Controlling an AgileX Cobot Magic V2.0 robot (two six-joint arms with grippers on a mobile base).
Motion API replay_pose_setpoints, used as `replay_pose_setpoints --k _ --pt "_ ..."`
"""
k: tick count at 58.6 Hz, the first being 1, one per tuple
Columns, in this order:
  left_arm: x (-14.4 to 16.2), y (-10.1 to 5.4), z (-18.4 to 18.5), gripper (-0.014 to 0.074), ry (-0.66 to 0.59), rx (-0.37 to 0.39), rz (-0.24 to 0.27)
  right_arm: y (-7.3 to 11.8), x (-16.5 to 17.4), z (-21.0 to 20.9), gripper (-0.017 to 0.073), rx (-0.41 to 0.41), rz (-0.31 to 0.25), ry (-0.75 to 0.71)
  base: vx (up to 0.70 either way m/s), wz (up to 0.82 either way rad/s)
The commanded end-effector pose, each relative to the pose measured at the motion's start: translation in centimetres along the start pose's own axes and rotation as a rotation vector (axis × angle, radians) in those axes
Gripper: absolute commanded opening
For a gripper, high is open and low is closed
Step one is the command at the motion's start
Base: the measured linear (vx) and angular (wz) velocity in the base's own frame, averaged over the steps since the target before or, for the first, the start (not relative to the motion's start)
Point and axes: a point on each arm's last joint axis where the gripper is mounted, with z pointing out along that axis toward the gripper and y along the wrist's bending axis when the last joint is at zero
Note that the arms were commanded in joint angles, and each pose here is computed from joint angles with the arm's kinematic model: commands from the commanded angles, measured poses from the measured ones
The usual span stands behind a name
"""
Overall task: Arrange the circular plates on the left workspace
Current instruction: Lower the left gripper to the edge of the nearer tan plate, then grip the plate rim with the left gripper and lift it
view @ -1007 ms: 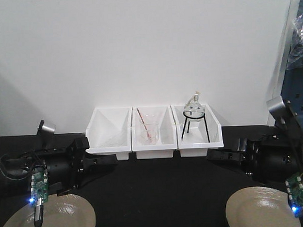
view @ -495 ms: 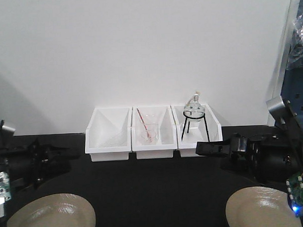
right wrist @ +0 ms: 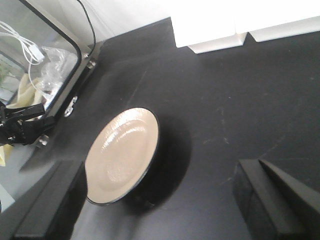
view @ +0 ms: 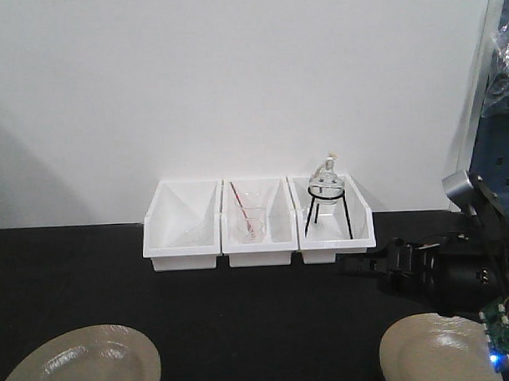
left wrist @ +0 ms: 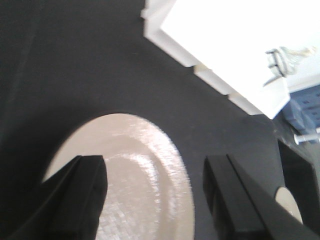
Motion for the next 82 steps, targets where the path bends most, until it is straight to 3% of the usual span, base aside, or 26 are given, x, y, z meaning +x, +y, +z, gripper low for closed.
replay_pose_setpoints --k 1,10,26,39,50,57,67,73,82 --pt "-0.6 -0.7 0.0 0.0548 -0.005 0.079 -0.021 1.3 -1.4 -0.9 0.0609 -0.029 -0.02 -0.073 0.0 0.0" --pt "-0.1 2.2 2.1 0.0546 0.053 0.066 -0.067 1.2 -1.5 -0.9 0.06 -0.009 -0.027 -0.081 0.0 0.0" --pt "1.5 5.0 3.8 0.0535 0.194 0.014 -0.023 1.0 -1.5 -0.9 0.0594 0.006 -0.032 -0.085 0.0 0.0" --pt "3.0 5.5 5.5 0.0535 0.305 0.058 -0.01 1.0 -1.5 -0.9 0.0594 0.006 -0.038 -0.085 0.0 0.0" --pt "4.2 5.1 7.4 0.0523 0.37 0.079 -0.006 1.1 -1.5 -1.0 0.0594 0.001 -0.039 -0.082 0.0 0.0" --pt "4.5 4.6 7.9 0.0397 0.382 0.082 0.006 1.1 -1.5 -0.9 0.0594 -0.003 -0.039 -0.08 0.0 0.0" --pt "4.6 4.5 7.9 -0.0012 0.389 0.091 0.005 1.2 -1.4 -0.9 0.0594 -0.013 -0.04 -0.072 0.0 0.0" --pt "4.4 4.2 7.9 -0.0008 0.379 0.114 -0.023 1.3 -1.4 -0.9 0.0594 -0.018 -0.04 -0.068 0.0 0.0" --pt "3.5 2.6 7.7 -0.0006 0.3 0.266 -0.12 1.3 -1.4 -0.9 0.0594 -0.018 -0.04 -0.068 0.0 0.0"
